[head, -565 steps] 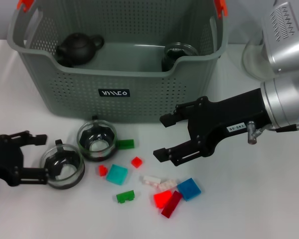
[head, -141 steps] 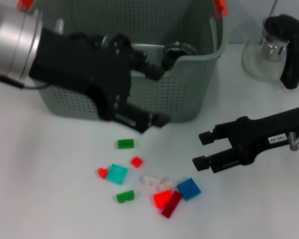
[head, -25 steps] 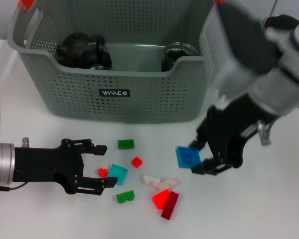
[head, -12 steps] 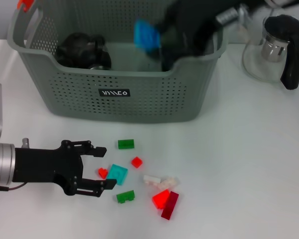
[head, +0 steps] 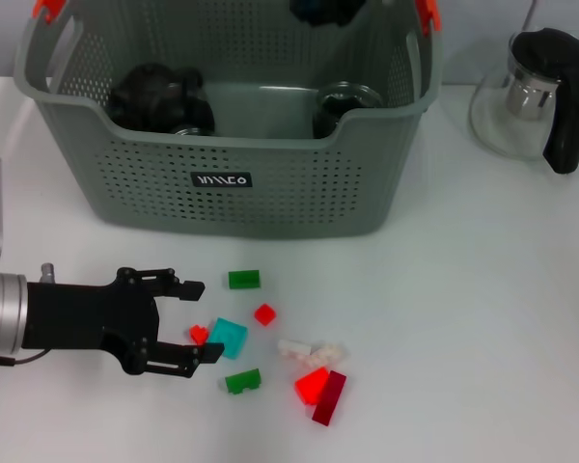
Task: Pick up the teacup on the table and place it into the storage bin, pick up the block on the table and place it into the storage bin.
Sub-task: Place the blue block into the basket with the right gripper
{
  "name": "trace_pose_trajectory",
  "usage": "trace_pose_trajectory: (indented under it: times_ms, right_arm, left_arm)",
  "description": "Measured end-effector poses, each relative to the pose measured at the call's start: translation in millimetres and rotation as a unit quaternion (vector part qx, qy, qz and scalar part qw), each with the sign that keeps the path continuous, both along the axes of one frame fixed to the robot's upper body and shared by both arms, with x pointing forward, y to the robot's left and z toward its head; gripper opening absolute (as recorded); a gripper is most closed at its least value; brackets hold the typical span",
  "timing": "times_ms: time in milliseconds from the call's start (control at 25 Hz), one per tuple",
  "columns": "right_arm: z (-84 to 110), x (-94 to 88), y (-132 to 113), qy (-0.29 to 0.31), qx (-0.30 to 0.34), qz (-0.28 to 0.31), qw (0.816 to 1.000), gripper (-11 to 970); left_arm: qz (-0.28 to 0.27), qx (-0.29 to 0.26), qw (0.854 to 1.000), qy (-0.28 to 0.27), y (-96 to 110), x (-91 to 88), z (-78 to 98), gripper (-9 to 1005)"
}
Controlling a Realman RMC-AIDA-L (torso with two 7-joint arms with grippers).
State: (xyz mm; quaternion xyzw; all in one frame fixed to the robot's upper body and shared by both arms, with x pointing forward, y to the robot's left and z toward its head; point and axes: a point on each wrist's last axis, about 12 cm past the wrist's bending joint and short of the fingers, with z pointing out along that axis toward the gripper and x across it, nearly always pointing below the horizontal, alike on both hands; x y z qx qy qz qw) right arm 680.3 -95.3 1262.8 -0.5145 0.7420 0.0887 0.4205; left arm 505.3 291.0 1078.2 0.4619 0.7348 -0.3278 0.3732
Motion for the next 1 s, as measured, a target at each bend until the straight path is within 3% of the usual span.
trace_pose_trajectory:
  times_ms: [320,880,1000]
  right_arm:
    - [-17.3,9.5,-15,0.021,-0.031,-0.075,0.996,515]
    - [-19.8,8.5,-18,0.032,-0.028,-0.085,0.995,538]
    - [-17.8,9.6,-19,0.028,-0.024,-0.088,0.995,598]
  left_arm:
    - [0.001,-0.001,1.0,0.001,0,-0.1,-0.3,846]
    - [0.006,-0.001,1.0,0.005,1,-3.0,-3.4,847]
    - [0.007,-0.001,1.0,0.006,2,-3.8,-4.0,847]
